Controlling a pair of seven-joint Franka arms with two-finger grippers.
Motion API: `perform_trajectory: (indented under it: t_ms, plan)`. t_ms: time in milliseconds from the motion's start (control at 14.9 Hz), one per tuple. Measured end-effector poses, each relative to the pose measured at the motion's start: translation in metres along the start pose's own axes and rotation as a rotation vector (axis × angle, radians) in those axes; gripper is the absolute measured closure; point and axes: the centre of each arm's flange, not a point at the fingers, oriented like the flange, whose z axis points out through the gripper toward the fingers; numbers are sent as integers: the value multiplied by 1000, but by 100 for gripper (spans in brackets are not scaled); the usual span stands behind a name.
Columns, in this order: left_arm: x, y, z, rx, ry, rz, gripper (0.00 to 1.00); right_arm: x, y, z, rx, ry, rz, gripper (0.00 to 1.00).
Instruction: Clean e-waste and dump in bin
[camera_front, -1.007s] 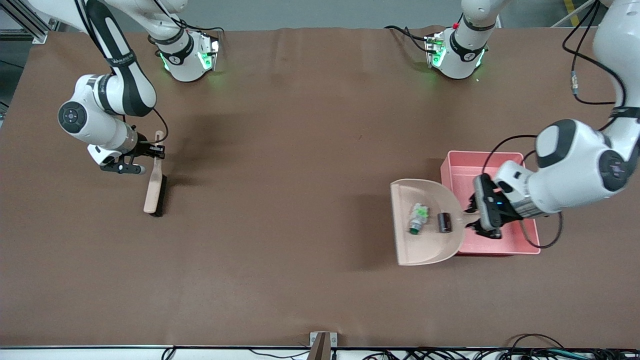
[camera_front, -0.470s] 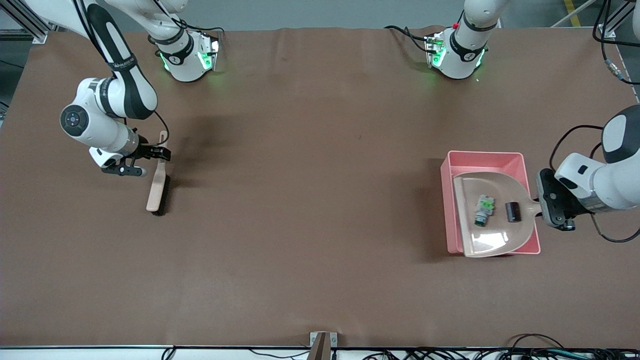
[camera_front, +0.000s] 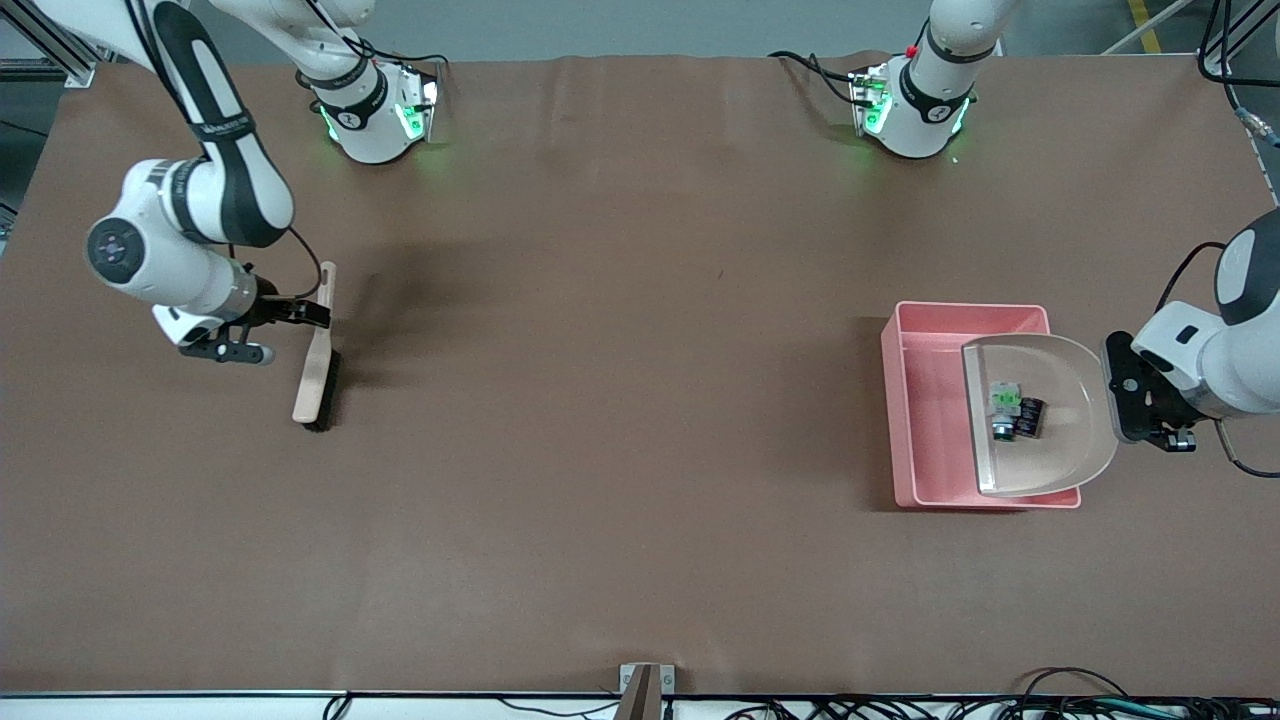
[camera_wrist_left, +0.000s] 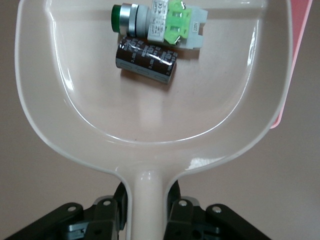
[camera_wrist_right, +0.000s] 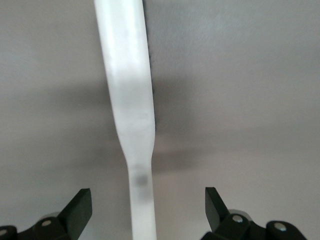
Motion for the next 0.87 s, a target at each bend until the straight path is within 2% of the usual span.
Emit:
perform_trajectory:
  t_ms: [134,268,403,604,738,872]
  plan:
    - [2,0,1,-2,-4,5,67,20,-2,-72,0,-10,-3,0]
    - [2,1,3,-2,-27,12,67,29,-3,-152,1,12,-7,0]
    - [-1,1,8,4,-96,31,67,26,-4,-232,2,56,-8,0]
    - [0,2,14,8,-156,54,67,3,-1,-334,4,149,-6,0]
    - [5,1,17,16,-203,78,67,-12,2,-370,1,205,-15,0]
    - [18,-1,14,32,-240,110,67,-20,5,-381,-14,219,-41,0]
